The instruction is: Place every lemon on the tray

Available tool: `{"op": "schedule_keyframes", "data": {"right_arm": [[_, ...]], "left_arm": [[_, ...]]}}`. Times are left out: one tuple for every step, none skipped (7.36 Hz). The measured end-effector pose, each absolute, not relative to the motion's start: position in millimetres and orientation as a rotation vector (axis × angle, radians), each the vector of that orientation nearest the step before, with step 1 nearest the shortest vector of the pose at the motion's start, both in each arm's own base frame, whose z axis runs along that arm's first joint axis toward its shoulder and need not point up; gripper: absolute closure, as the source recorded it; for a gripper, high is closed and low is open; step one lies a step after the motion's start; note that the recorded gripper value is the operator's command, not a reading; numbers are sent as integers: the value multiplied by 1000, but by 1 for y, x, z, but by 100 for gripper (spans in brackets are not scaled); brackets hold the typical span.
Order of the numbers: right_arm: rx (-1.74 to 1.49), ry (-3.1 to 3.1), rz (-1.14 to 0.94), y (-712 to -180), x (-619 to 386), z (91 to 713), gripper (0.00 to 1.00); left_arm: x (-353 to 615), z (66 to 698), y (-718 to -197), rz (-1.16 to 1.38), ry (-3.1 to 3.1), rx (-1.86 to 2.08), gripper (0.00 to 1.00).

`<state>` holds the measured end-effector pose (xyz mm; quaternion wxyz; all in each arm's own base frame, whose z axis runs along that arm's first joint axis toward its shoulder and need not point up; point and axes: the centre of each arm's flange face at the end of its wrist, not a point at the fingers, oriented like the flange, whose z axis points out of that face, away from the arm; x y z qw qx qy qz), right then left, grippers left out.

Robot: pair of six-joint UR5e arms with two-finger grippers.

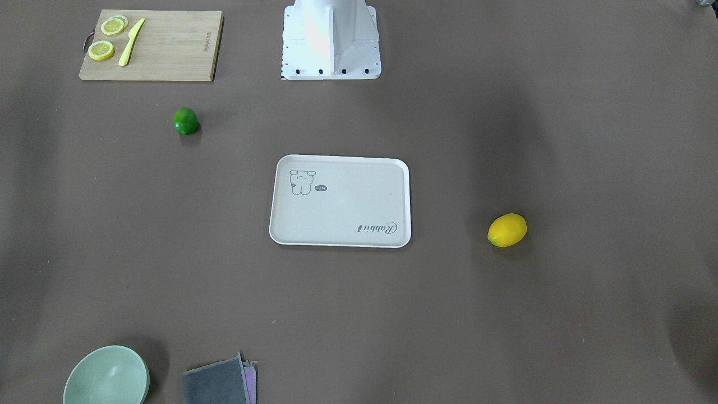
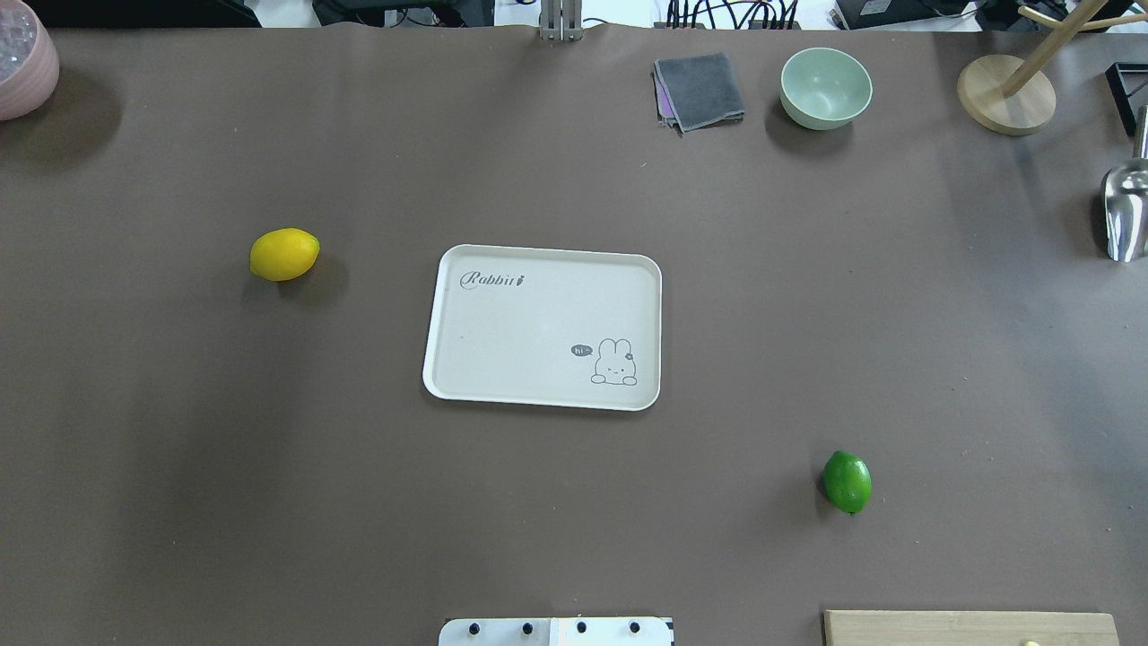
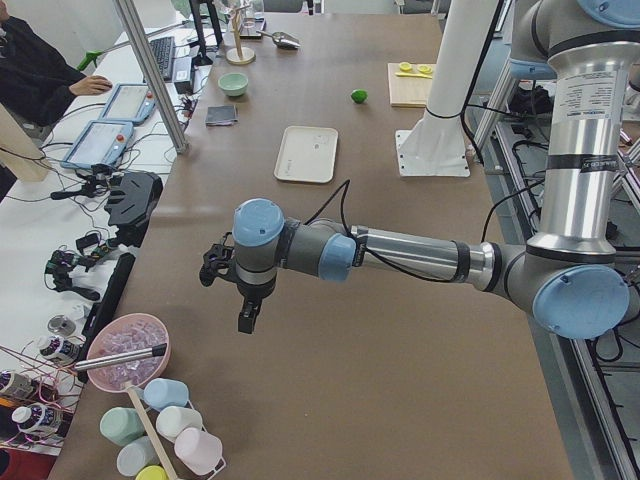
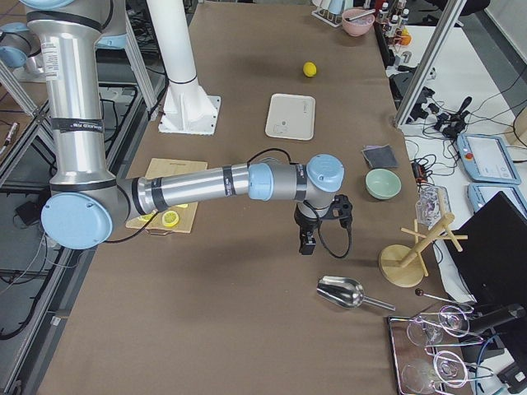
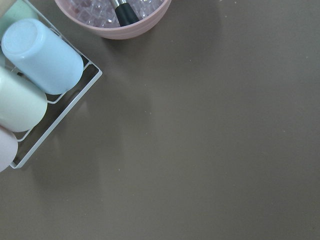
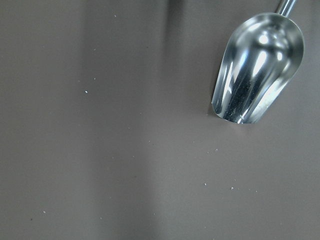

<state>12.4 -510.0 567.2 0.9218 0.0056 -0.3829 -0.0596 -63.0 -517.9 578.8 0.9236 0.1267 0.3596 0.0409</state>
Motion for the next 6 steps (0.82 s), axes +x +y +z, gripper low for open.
{"op": "schedule_keyframes", "data": {"right_arm": [[63, -789, -145, -507, 12, 549, 0], [149, -788, -177, -498, 14, 521, 0], [223, -785, -197, -490, 17, 497, 0], [252, -786, -189, -485, 21, 486, 0], [246, -796, -161, -484, 21, 484, 0], [231, -811, -137, -483, 21, 486, 0]], "left_arm": [[-62, 574, -532, 96, 738, 304, 2], [-62, 569, -543, 87, 741, 321, 2], [-61, 560, -547, 55, 749, 331, 2], [-60, 545, -548, 32, 759, 369, 2], [-57, 528, -548, 42, 765, 427, 2], [-45, 517, -550, 69, 771, 459, 1]]}}
